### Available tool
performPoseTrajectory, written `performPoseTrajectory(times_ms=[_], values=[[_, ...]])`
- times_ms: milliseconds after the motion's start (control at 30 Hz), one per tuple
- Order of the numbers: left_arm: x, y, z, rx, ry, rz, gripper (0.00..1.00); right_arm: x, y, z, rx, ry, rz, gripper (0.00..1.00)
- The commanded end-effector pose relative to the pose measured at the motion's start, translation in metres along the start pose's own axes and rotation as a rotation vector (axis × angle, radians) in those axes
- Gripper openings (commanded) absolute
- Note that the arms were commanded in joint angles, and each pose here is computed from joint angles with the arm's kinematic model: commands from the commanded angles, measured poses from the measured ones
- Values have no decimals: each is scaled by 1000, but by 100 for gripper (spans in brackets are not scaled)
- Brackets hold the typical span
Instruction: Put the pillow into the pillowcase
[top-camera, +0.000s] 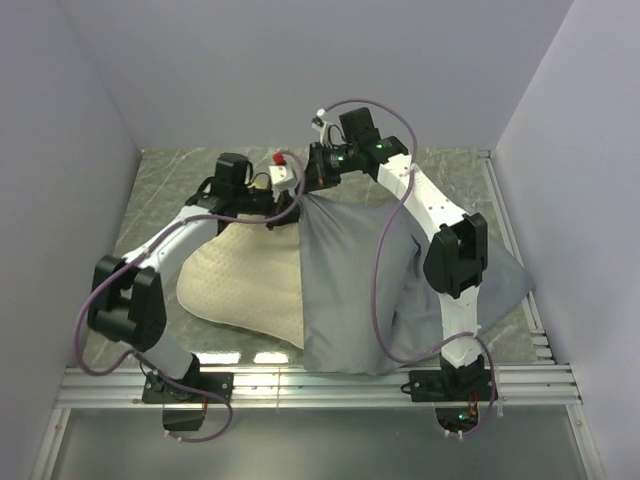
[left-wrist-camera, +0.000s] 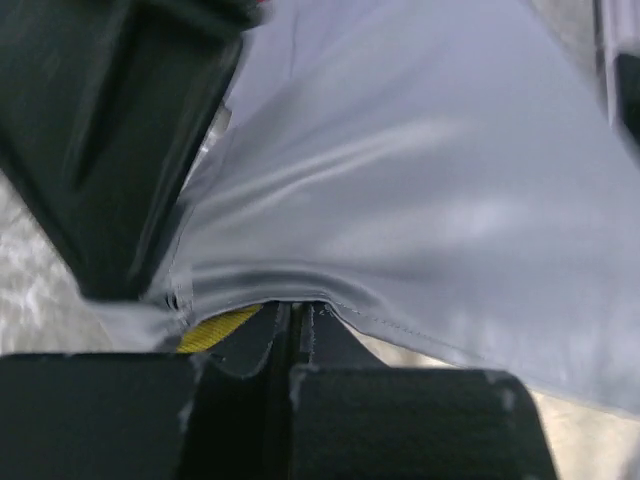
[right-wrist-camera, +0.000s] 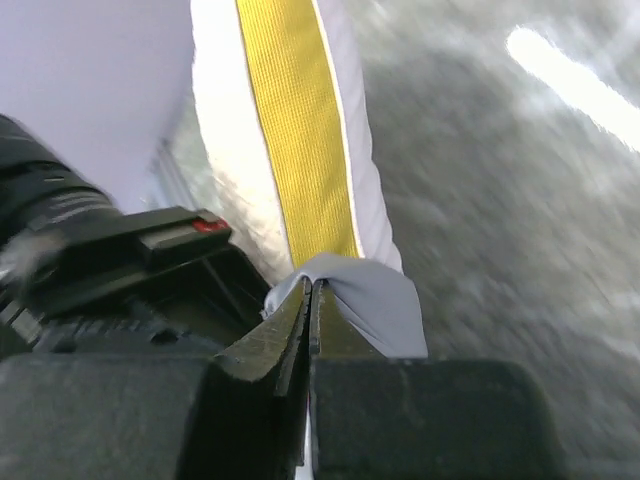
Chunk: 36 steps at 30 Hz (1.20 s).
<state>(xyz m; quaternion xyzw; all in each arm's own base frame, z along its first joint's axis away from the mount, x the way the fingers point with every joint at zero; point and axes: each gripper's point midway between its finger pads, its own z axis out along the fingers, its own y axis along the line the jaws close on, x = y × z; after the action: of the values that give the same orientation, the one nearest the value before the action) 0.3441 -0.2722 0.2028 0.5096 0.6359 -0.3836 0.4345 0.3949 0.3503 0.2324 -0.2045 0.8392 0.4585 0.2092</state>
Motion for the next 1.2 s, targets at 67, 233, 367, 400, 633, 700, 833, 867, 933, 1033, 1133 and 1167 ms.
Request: performPoseTrajectory(times_ms=[67, 233, 367, 400, 633, 700, 833, 867, 933, 1033, 1133, 1167], values=[[-13, 11, -46, -109, -160, -349, 0, -68, 93, 2, -229, -218, -192, 0], [35, 59, -85, -314, -212, -621, 0, -68, 65, 40, -142, -207, -211, 47], [86, 109, -109, -487, -240, -833, 0, -69, 31, 19, 48, -219, -235, 73], [91, 118, -112, -514, -248, -860, 0, -70, 35, -3, 100, -233, -289, 73], [111, 133, -106, -491, -206, -968, 46, 9, -18, -74, 396, -121, -309, 71], [110, 115, -120, -489, -101, -846, 64, 37, -12, -93, 390, -87, -311, 68], [101, 63, -150, -419, 113, -519, 95, 130, -29, -95, 350, 108, -220, 65], [92, 52, -159, -410, 159, -351, 96, 145, -33, -94, 345, 146, -207, 64], [113, 12, -165, -346, 289, -338, 99, 179, -52, -93, 372, 231, -162, 63], [132, -43, -161, -216, 417, -214, 99, 202, -74, -87, 410, 294, -120, 63], [152, -86, -147, -145, 510, -120, 99, 209, -86, -74, 395, 328, -84, 62], [150, -100, -140, -129, 536, -41, 99, 209, -87, -70, 390, 331, -73, 61]])
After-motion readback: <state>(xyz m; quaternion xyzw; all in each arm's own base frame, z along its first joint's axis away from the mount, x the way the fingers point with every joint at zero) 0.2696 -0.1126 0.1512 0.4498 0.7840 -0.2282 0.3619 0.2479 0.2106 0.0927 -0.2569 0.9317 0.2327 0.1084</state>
